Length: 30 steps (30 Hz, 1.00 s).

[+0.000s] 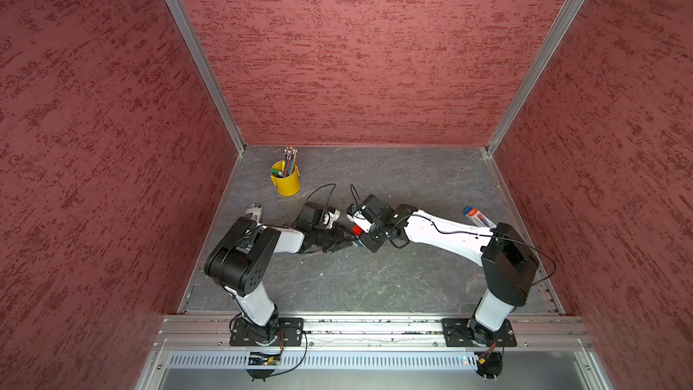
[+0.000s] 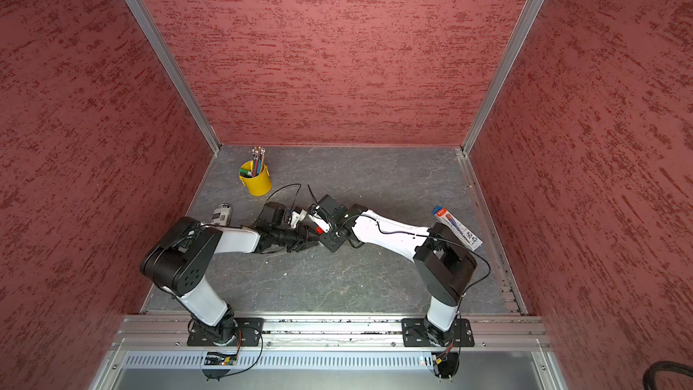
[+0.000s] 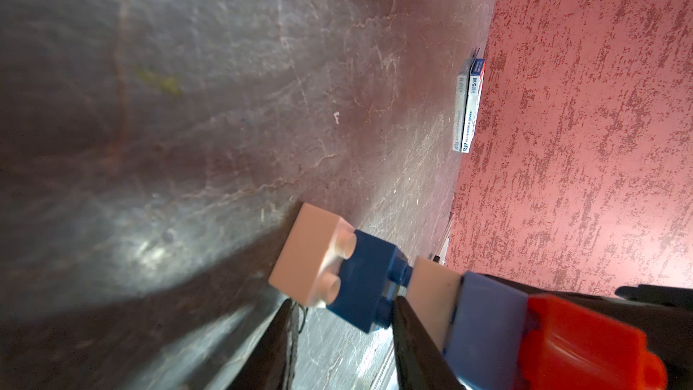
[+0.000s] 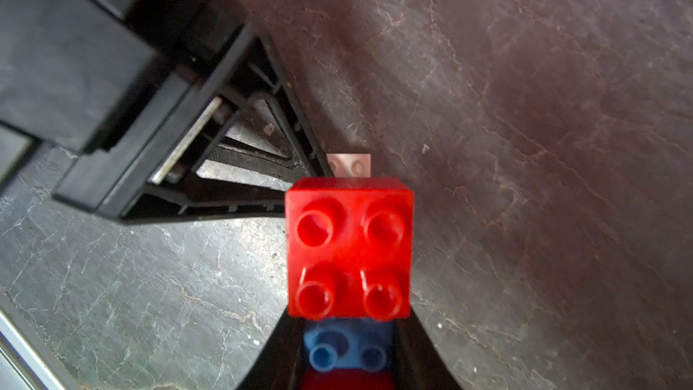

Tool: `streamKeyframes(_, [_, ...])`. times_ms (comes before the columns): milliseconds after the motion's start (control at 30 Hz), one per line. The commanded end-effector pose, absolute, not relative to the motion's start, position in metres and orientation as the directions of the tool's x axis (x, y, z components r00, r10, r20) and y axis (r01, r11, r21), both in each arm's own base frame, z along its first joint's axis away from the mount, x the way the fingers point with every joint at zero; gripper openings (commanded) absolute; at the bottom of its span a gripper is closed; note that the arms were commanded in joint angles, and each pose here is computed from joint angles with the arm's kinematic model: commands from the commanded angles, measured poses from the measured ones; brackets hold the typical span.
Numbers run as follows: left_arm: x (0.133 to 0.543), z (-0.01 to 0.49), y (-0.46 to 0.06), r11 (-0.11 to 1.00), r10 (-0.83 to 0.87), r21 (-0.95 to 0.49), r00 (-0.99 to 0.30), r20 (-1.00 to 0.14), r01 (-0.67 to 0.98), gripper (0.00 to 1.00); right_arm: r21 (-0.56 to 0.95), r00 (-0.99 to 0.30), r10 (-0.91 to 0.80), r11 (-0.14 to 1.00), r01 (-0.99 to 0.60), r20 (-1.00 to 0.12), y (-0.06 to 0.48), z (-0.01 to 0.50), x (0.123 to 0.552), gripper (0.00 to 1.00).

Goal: Assemble the letter y with lego
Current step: Assemble the lego brick with the lego brick.

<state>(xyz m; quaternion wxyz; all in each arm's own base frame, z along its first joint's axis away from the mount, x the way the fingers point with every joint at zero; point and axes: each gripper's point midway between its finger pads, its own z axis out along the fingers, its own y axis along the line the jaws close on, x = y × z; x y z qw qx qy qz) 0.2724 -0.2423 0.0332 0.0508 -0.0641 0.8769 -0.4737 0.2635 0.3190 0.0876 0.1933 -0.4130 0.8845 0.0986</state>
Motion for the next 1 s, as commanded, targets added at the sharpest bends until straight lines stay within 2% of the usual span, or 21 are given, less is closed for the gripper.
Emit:
streamKeyframes(0, [0.238,-0.033,-0.204,0.721,-0.245,-0.646,-0.964,0.101,-0.251,0.41,-0.014,-0.576,-0.702,0.639,-0.769,-0.419,0.31,0.092,0.261,0.26])
streamKeyframes(567, [0.236,-0.034,-0.204,0.724,-0.244,-0.643,-0.965,0.1,-0.249,0.41,0.064,-0.572,-0.686,0.614,-0.787,-0.45,0.328,0.089,0.252,0.26])
streamKeyframes(967, [0.236,-0.035,-0.203,0.724,-0.245,-0.643,-0.964,0.099,-0.25,0.41,0.048,-0.574,-0.705,0.613,-0.789,-0.417,0.323,0.079,0.251,0.26])
